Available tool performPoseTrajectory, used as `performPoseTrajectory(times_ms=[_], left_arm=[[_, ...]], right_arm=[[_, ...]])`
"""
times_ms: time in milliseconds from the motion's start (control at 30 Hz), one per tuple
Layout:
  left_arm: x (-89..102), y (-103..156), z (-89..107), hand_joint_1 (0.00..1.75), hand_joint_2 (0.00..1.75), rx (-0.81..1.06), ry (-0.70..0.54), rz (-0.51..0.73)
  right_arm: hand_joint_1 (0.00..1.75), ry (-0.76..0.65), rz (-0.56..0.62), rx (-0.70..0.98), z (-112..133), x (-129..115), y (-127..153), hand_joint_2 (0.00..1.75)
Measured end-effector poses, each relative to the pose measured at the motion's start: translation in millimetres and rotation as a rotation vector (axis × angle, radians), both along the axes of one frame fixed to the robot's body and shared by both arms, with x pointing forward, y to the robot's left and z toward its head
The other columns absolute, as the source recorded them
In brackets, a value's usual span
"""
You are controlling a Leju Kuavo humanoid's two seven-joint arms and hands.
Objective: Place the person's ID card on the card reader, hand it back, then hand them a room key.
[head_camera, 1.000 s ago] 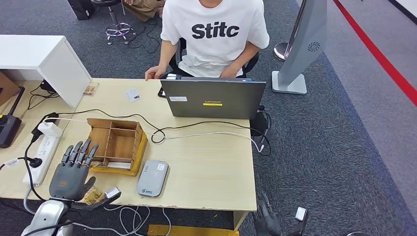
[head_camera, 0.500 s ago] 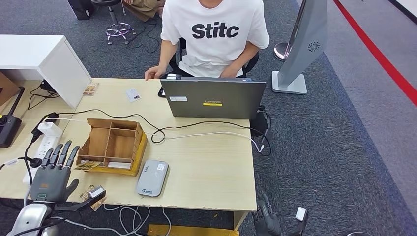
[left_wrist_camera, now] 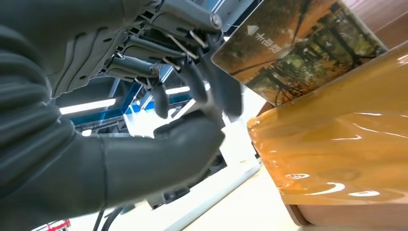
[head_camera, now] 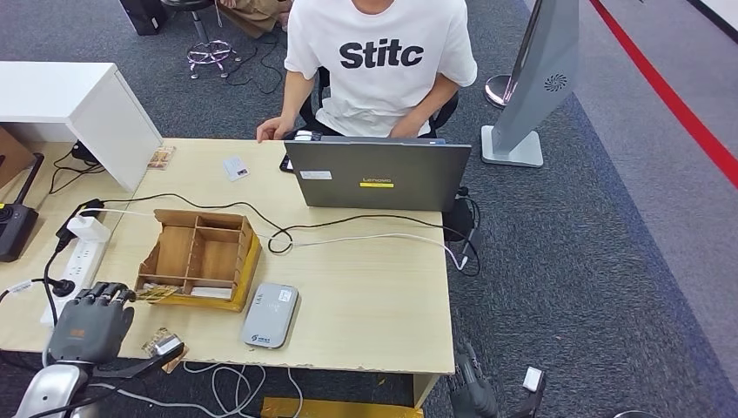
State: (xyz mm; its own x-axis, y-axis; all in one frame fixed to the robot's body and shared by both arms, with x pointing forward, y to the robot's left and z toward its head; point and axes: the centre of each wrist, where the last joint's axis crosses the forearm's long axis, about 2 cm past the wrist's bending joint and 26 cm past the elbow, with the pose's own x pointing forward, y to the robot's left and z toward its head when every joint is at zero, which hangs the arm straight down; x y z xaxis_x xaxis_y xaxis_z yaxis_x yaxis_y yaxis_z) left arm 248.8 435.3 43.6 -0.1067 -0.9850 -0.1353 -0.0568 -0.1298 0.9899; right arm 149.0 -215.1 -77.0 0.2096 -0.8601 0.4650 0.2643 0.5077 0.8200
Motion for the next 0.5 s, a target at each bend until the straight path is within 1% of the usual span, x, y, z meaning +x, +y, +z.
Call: performPoseTrajectory(times_ms=[500], left_arm=[[0.0,-7.8,-3.2,1.75,1.75,-0.018,0.004,-0.013]], right_arm=[[0.0,0.0,0.0,0.0,0.0,0.0,0.0,1.75]])
